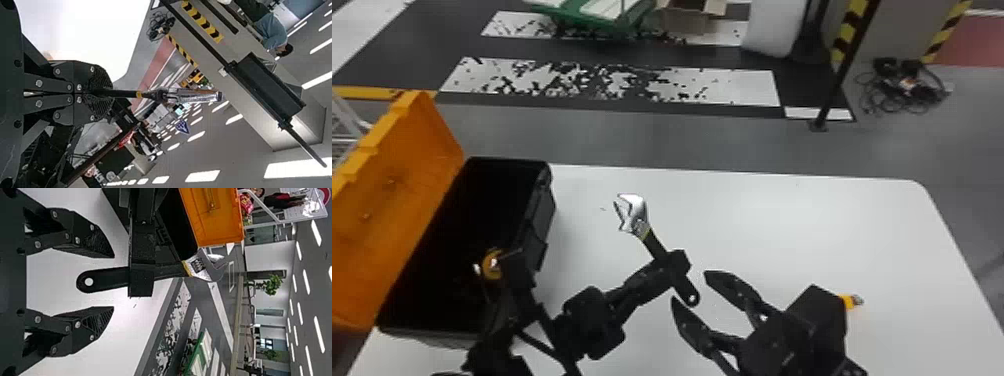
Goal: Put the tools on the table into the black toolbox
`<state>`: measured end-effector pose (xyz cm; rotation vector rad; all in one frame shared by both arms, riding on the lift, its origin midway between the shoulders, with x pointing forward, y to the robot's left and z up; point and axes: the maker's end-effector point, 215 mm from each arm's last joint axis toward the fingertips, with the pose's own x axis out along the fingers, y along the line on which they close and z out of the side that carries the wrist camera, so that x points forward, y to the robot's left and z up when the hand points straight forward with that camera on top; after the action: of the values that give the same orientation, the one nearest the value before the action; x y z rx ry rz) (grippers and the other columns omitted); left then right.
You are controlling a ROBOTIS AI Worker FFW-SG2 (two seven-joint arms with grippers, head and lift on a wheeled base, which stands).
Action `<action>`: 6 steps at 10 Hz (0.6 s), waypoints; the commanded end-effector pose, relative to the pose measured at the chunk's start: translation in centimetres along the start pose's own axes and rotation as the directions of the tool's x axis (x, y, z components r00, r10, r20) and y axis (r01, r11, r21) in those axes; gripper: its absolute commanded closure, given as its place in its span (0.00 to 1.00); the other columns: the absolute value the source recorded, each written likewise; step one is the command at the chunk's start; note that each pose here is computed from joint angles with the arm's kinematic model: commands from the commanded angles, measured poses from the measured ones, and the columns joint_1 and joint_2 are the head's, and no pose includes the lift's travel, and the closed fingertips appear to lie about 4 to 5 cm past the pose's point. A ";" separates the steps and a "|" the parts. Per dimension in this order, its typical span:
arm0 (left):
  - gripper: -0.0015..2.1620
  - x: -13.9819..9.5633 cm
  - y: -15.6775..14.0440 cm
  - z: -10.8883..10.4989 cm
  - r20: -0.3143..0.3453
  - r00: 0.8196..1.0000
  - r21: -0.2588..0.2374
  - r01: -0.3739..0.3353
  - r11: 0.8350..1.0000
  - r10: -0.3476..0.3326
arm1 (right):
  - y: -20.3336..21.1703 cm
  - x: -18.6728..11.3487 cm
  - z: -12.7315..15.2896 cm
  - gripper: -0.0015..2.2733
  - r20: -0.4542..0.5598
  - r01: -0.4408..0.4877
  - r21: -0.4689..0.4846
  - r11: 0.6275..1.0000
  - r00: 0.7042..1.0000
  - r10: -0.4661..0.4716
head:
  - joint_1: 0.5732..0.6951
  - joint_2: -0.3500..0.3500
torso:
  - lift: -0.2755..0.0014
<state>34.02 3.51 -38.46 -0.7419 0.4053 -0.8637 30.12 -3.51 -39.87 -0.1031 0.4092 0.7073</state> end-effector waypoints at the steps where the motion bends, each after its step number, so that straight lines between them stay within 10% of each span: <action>1: 0.99 0.0 0.1 0.1 0.001 1.000 0.000 -0.005 1.000 0.005 | -0.2 -0.3 -0.1 0.01 0.004 0.003 0.021 1.000 1.000 -0.003 | 1.00 0.50 | 0.85; 6: 0.99 -3.0 2.7 4.7 0.072 0.992 0.086 -0.105 0.991 0.099 | -3.3 -3.1 -1.9 0.02 0.005 0.059 0.095 0.994 0.998 -0.060 | 1.00 0.50 | 0.85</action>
<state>36.16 8.29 -37.52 -0.6787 0.3543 -0.7658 29.54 -7.75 -40.50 -0.0339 0.4309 0.6392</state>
